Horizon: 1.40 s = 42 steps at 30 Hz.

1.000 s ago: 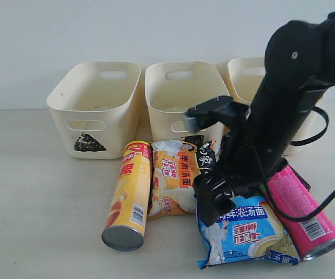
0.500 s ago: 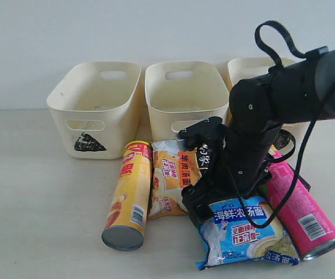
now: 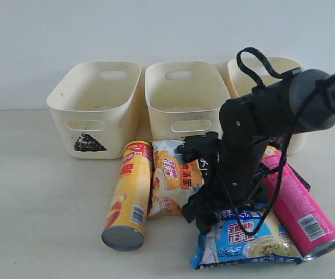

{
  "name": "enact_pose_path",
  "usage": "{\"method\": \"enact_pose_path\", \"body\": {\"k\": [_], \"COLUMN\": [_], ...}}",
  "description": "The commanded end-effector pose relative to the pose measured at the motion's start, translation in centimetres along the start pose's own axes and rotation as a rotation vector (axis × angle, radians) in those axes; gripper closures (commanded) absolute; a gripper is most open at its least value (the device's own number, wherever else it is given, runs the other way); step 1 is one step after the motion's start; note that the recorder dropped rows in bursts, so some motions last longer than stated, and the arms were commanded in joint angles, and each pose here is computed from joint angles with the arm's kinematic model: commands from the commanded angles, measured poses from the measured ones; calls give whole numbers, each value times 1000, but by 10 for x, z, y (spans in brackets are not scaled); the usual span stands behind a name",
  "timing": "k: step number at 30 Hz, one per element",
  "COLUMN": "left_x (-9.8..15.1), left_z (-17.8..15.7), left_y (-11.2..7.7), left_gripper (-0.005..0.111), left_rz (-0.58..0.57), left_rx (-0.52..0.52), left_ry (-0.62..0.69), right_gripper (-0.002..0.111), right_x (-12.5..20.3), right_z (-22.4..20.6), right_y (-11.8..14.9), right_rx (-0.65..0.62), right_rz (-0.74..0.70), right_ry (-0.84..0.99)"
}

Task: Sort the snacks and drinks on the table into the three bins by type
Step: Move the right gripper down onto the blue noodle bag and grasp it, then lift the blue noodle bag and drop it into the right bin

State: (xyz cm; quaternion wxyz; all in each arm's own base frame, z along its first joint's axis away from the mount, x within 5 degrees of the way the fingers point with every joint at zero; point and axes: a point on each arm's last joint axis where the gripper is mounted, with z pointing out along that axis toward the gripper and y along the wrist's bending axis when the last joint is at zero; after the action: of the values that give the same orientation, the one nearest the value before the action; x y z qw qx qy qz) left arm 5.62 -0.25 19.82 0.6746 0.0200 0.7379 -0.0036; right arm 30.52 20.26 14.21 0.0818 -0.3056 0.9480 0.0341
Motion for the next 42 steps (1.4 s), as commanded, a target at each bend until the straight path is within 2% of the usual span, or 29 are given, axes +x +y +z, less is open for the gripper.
{"method": "enact_pose_path", "body": {"k": [1,8,12,22,27,31,36,39,42], "left_x": [1,1,1,1,1,1,1,1,1], "left_z": [0,0,0,0,0,0,0,0,0], "left_y": [0,0,0,0,0,0,0,0,0], "left_gripper": [102,102,102,102,102,102,102,102,102], "left_rz": [-2,-2,-2,-2,-2,-2,-2,-2,-2], "left_rx": [-3,-3,-3,-3,-3,-3,-3,-3,-3], "left_ry": [2,2,2,2,2,2,2,2,2], "right_gripper": [108,104,104,104,104,104,104,104,104], "right_x": [2,-4,-9,-6,-5,-20,-33,-43,-57], "right_z": [2,-13,-38,-112,-165,-215,-256,-258,-245], "right_y": [1,2,7,8,2,-19,-79,-121,-144], "right_rx": [-6,-18,-63,-57,30,246,415,484,516], "right_rz": [8,-8,-7,-13,-67,-105,24,73,75], "right_ry": [61,122,53,-149,-269,-385,-654,-827,-926]}}
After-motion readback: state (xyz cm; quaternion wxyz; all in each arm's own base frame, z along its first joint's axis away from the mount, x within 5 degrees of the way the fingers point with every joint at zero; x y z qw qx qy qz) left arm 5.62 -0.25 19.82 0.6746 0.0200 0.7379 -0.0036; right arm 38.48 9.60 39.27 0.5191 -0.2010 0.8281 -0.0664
